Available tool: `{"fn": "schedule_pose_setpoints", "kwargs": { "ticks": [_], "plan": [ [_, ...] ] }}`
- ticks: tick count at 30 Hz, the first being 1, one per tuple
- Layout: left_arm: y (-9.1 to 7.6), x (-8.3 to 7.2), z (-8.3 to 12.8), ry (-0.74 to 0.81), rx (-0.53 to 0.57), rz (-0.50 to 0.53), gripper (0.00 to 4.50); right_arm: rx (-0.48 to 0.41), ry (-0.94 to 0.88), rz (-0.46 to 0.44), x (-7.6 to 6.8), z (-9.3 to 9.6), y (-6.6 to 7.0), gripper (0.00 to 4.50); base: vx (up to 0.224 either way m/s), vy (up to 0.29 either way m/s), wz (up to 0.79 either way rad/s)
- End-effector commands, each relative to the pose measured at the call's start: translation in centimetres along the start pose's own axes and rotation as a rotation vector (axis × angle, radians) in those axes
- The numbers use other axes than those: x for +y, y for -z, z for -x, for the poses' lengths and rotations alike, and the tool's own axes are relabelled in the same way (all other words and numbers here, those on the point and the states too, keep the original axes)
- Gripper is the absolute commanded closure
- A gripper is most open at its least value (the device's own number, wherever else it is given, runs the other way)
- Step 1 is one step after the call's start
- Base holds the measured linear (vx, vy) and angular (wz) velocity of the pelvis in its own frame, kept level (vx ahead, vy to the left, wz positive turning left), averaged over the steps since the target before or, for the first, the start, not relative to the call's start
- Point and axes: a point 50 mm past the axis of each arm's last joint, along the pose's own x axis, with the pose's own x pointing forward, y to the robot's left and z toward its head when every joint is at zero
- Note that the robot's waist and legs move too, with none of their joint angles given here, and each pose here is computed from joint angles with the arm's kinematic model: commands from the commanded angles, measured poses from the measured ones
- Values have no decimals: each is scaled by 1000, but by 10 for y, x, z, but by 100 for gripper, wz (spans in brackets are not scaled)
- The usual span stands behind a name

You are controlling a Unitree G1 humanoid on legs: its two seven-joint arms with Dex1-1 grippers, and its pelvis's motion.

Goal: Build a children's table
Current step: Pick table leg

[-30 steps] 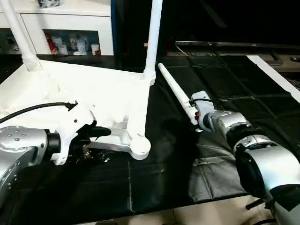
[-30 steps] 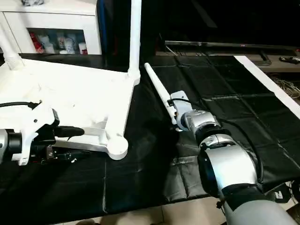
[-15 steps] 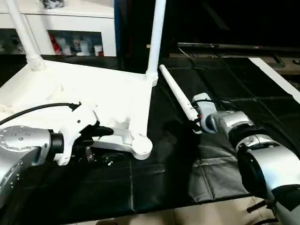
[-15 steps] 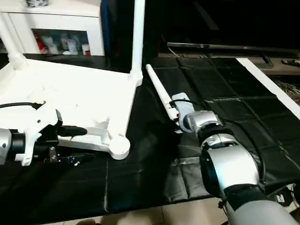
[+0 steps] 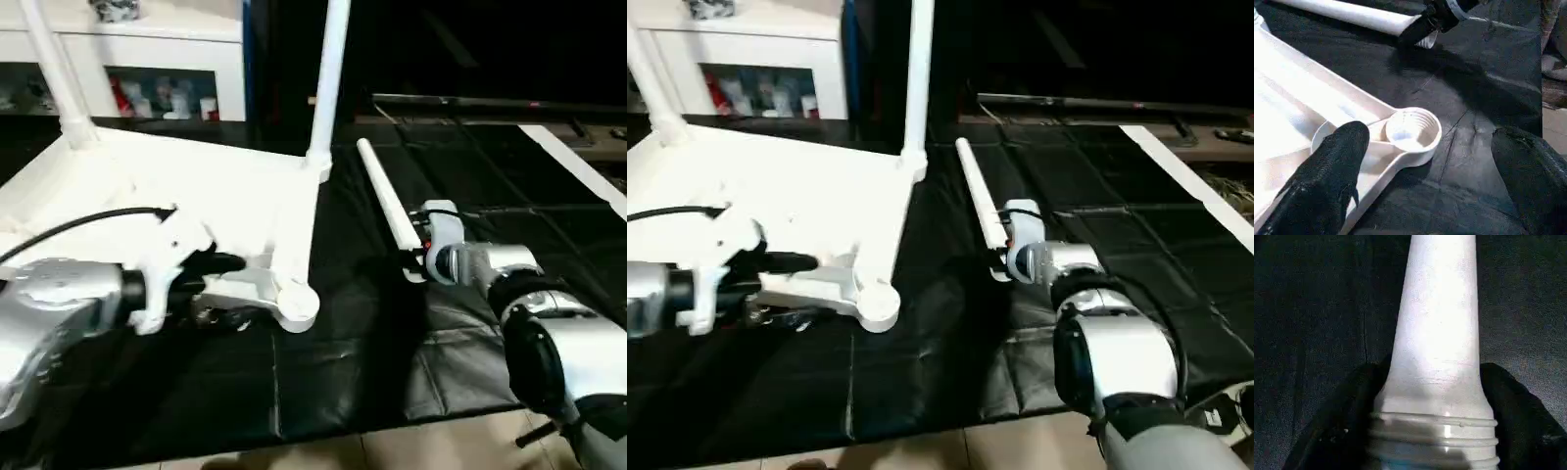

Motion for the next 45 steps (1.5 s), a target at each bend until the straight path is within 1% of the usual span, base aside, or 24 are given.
{"fn": "schedule_pose_setpoints", "kwargs": {
  "ticks": [1, 3, 6, 10, 12, 13, 14, 15, 16, 17, 18, 20, 24, 27, 28, 31, 32, 34, 35, 36, 38, 40, 41, 45],
  "plan": [
    [-4, 5, -7, -34, -20, -14, 0, -103, -9, -61, -3, 3, -11, 170, 0, 0, 0],
    [-5, 10, -15, -72, -56, 6, 0, -199, -53, -135, -2, 5, -19, 170, 0, 0, 0],
    [-7, 15, -22, -106, -85, 26, 0, -224, -75, -177, -1, 6, -22, 171, 0, 0, 0],
    [-12, 22, -37, -157, -145, 80, 0, -290, -121, -310, 0, 8, -26, 171, 0, 0, 0],
    [-15, 24, -43, -178, -181, 103, 0, -349, -157, -372, 0, 9, -29, 171, 0, 0, 0],
    [-17, 25, -45, -183, -196, 111, 0, -383, -180, -383, 0, 11, -30, 171, 0, 0, 0],
    [-21, 26, -50, -192, -232, 127, 0, -497, -262, -400, 4, 16, -37, 171, 0, 0, 0],
    [-24, 26, -52, -191, -261, 145, 0, -559, -318, -405, 7, 21, -40, 171, 0, 0, 0],
    [-24, 26, -52, -191, -261, 145, 0, -559, -318, -405, 7, 21, -40, 171, 0, 0, 0],
    [-26, 26, -54, -191, -280, 157, 0, -597, -354, -408, 9, 24, -42, 171, 0, 0, 0],
    [-33, 26, -59, -186, -328, 205, 0, -659, -457, -420, 16, 33, -43, 171, 0, 0, 0],
    [-42, 27, -64, -176, -384, 266, 0, -719, -553, -425, 22, 43, -39, 171, 0, 0, 0],
    [-48, 27, -69, -150, -426, 303, 0, -761, -603, -447, 26, 50, -35, 171, 0, 0, 0],
    [-63, 25, -73, -94, -515, 370, 0, -821, -732, -449, 36, 68, -28, 171, 0, 0, 0],
    [-68, 27, -73, -87, -550, 398, 0, -832, -776, -435, 41, 75, -25, 171, 0, 0, 0],
    [-76, 30, -73, -80, -596, 440, 0, -843, -827, -417, 47, 83, -21, 171, 0, 0, 0],
    [-84, 33, -73, -71, -643, 489, 0, -837, -898, -415, 53, 90, -18, 171, 0, 0, 0],
    [-92, 36, -74, -49, -698, 558, 0, -820, -957, -402, 59, 94, -16, 171, 0, 0, 0],
    [-95, 37, -74, -34, -719, 583, 0, -809, -978, -387, 62, 96, -16, 171, 0, 0, 0],
    [-102, 37, -75, 1, -748, 619, 0, -779, -1018, -343, 69, 98, -14, 171, 0, 0, 0],
    [-104, 37, -76, 12, -753, 630, 0, -767, -1030, -329, 72, 99, -13, 171, 0, 0, 0],
    [-109, 35, -79, 50, -763, 657, 0, -732, -1053, -277, 78, 100, -11, 171, 0, 0, 0],
    [-115, 33, -82, 91, -771, 675, 0, -694, -1051, -223, 84, 100, -9, 171, 0, 0, 0],
    [-123, 30, -85, 128, -777, 682, 0, -646, -1033, -150, 89, 98, -6, 171, 0, 0, 0]
  ]
}}
